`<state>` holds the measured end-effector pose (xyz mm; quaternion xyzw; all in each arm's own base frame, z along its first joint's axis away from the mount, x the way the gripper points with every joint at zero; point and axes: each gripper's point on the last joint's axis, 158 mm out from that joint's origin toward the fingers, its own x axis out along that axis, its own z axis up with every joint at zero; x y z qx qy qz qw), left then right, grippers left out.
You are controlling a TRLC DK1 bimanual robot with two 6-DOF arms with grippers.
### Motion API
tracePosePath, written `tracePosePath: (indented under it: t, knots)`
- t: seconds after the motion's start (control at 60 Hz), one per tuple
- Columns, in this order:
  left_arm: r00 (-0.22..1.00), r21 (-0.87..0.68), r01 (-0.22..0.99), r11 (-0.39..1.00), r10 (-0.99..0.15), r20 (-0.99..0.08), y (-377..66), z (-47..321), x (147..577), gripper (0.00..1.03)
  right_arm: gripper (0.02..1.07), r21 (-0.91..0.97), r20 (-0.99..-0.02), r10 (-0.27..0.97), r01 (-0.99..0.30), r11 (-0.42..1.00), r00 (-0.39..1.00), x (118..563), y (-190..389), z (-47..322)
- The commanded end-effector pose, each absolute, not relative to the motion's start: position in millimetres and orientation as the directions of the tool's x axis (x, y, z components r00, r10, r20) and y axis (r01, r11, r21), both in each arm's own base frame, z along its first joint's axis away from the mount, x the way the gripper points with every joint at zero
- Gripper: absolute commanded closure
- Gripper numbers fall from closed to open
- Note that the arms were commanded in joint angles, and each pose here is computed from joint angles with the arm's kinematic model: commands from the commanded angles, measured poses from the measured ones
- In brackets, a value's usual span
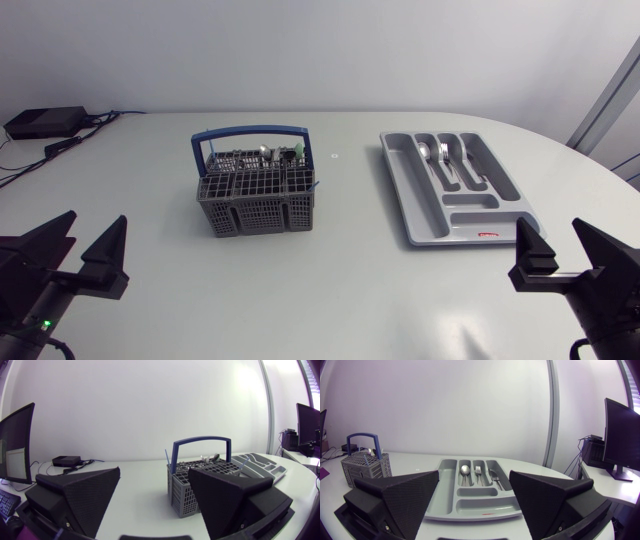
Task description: Unload the cutlery basket into the drawer organizer.
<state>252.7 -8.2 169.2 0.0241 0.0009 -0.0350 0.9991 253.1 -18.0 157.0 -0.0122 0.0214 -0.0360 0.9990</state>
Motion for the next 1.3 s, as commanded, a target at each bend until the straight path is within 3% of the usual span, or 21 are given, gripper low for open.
tracePosePath:
  t: [0.0,0.433,0.683,0.95,1.117,1.283]
  knots:
    - [0.997,0.046,0.079,0.996,-0.078,-0.019,-10.4,159.7,253.3,0.05,0.06,-0.002,-0.060,-0.062,0.062,0.998,0.996,253.6,-15.6,148.3]
    - [0.996,0.053,0.088,0.995,-0.087,-0.007,-12.7,162.7,253.1,0.05,0.06,-0.002,-0.057,-0.062,0.062,0.998,0.996,253.5,-15.6,149.0]
    - [0.996,0.044,0.088,0.995,-0.087,-0.013,-13.1,200.2,247.3,0.05,0.07,0.006,0.000,-0.054,0.054,0.998,0.999,251.2,-13.6,182.5]
    - [0.979,0.017,0.110,0.994,-0.105,-0.176,-15.9,226.2,276.3,0.06,0.07,0.050,-0.107,-0.009,0.014,0.999,0.994,277.5,0.1,199.9]
    - [0.911,-0.021,0.115,0.993,-0.114,-0.396,-15.8,203.1,318.3,0.08,0.07,0.074,-0.210,0.055,-0.041,0.996,0.976,303.9,22.3,200.1]
    - [0.841,-0.034,0.104,0.994,-0.106,-0.530,-10.0,182.1,355.0,0.12,0.07,0.050,-0.376,0.083,-0.070,0.996,0.923,330.9,42.1,182.2]
